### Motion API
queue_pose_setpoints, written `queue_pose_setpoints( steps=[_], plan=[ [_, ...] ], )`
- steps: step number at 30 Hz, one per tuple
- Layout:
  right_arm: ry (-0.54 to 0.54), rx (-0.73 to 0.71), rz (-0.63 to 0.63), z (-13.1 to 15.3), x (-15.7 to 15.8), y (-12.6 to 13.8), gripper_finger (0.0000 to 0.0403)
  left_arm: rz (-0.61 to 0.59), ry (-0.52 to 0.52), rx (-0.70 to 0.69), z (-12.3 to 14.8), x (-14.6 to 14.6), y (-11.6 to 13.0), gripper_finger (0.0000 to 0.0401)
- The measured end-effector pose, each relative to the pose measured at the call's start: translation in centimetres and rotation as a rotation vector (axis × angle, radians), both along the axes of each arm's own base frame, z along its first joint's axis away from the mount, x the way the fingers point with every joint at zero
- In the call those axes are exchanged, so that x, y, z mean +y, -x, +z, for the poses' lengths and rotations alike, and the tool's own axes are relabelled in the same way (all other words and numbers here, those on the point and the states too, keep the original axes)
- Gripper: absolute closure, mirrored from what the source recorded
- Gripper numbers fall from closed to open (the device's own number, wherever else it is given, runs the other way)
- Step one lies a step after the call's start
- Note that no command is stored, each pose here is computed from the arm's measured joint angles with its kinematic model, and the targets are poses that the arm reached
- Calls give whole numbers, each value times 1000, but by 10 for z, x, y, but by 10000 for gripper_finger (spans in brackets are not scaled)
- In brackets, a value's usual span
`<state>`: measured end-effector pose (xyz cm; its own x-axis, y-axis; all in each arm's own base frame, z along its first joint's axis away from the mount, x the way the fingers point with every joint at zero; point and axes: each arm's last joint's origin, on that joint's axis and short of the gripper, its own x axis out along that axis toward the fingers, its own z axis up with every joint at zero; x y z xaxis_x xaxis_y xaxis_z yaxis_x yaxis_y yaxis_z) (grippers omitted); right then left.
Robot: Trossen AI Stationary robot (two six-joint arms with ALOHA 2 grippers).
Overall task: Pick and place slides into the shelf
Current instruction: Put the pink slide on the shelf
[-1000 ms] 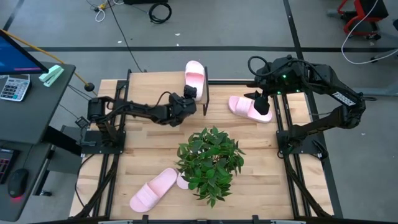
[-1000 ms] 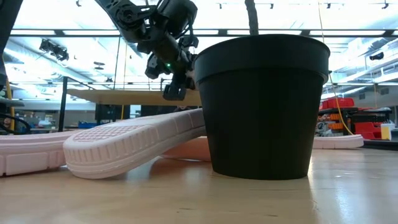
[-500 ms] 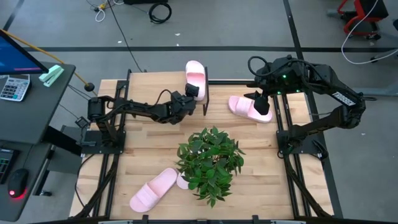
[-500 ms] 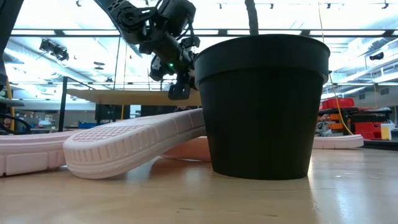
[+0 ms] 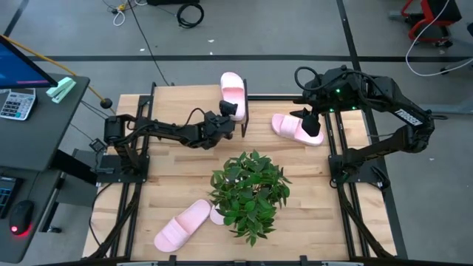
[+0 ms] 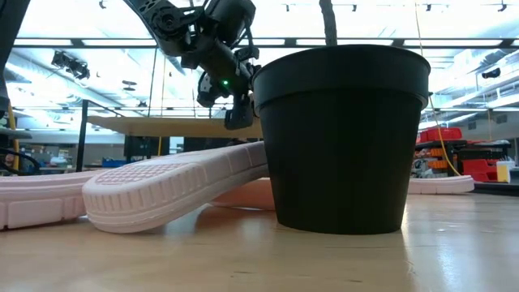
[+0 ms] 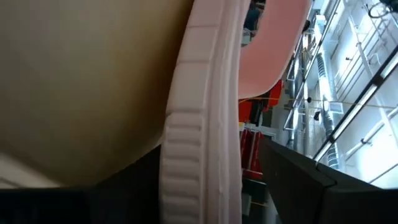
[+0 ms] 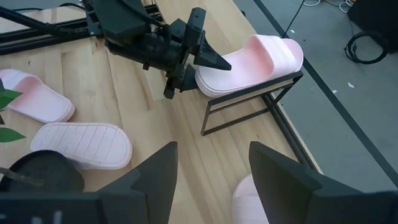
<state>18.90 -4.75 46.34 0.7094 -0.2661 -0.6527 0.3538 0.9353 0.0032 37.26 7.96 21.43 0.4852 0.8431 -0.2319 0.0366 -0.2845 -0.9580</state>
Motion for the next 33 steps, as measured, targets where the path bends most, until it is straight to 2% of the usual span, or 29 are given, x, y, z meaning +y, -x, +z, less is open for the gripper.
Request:
queue_pose_setpoints(
  steps=[15,23,28,33],
  plan=[
    [-32,-12,-29,0,0,0,198,-104,69,-88,2,-2,-4,170],
    [-51,-2,-22,-1,1,1,198,-96,93,-124,2,-2,-4,171],
    [-68,13,-31,-3,1,2,198,-107,93,-126,2,-10,-5,187],
    [-78,52,-34,-5,2,4,198,-58,77,-146,3,-23,-6,210]
  ],
)
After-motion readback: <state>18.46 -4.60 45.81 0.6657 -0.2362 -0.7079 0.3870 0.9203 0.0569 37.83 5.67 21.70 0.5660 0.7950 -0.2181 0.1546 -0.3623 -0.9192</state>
